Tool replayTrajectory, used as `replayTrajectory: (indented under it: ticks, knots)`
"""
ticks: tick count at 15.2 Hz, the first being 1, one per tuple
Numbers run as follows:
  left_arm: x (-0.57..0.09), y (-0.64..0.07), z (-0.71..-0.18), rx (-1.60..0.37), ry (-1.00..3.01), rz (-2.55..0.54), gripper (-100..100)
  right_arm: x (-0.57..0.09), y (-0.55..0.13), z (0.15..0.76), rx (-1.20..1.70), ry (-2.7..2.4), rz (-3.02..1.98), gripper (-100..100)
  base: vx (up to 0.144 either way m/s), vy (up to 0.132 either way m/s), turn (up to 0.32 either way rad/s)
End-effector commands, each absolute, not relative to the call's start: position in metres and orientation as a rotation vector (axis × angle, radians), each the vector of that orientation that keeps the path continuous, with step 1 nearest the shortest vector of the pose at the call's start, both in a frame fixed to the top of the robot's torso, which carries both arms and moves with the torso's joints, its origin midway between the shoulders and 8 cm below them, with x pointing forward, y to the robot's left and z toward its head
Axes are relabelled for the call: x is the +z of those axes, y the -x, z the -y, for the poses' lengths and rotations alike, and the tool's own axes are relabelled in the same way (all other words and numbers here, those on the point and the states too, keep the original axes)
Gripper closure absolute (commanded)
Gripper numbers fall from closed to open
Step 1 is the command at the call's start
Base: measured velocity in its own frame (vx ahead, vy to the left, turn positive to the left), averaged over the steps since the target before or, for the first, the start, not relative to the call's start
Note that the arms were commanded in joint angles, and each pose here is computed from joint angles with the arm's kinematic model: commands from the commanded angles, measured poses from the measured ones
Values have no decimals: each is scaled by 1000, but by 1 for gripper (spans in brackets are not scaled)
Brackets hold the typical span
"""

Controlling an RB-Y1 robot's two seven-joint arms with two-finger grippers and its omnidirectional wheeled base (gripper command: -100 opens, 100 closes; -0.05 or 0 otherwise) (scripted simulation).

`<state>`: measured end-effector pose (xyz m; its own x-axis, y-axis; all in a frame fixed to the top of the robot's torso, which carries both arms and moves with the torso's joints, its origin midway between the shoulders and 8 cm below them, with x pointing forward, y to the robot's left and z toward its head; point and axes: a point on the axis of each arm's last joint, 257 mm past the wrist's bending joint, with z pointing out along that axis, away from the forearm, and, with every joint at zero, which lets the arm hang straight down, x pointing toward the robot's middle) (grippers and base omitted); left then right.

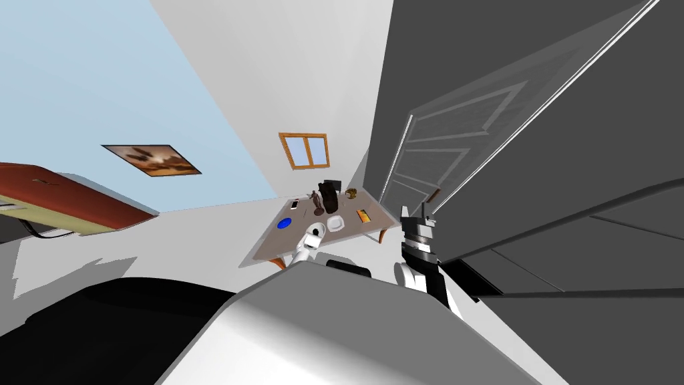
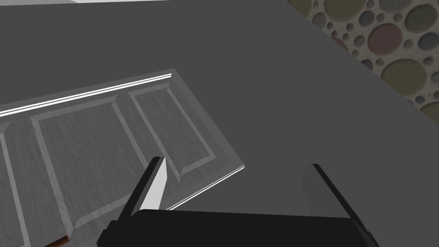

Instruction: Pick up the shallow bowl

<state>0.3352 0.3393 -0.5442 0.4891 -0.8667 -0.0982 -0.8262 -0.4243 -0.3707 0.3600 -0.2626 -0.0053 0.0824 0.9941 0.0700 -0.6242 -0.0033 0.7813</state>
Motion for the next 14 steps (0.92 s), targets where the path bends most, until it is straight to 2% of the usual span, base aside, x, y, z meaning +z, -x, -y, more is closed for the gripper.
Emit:
replayTrajectory:
  ticks: [1, 10, 11, 14]
  knots:
    - [-550, -327, -338, -104, 2398, -1414, -100, -5, -360, 263, 1409, -774, -616, 0, 58, -1, -54]
    - [-565, -322, -346, -129, 2377, -1430, -100, -5, -360, 263, 1409, -774, -616, 0, 38, -10, 27]
    - [-566, -322, -346, -132, 2375, -1430, 100, -5, -360, 263, 1409, -774, -616, 0, 10, -4, 1]
    - [-567, -322, -345, -135, 2382, -1426, 100, -5, -360, 263, 1409, -774, -616, 0, 0, -1, 7]
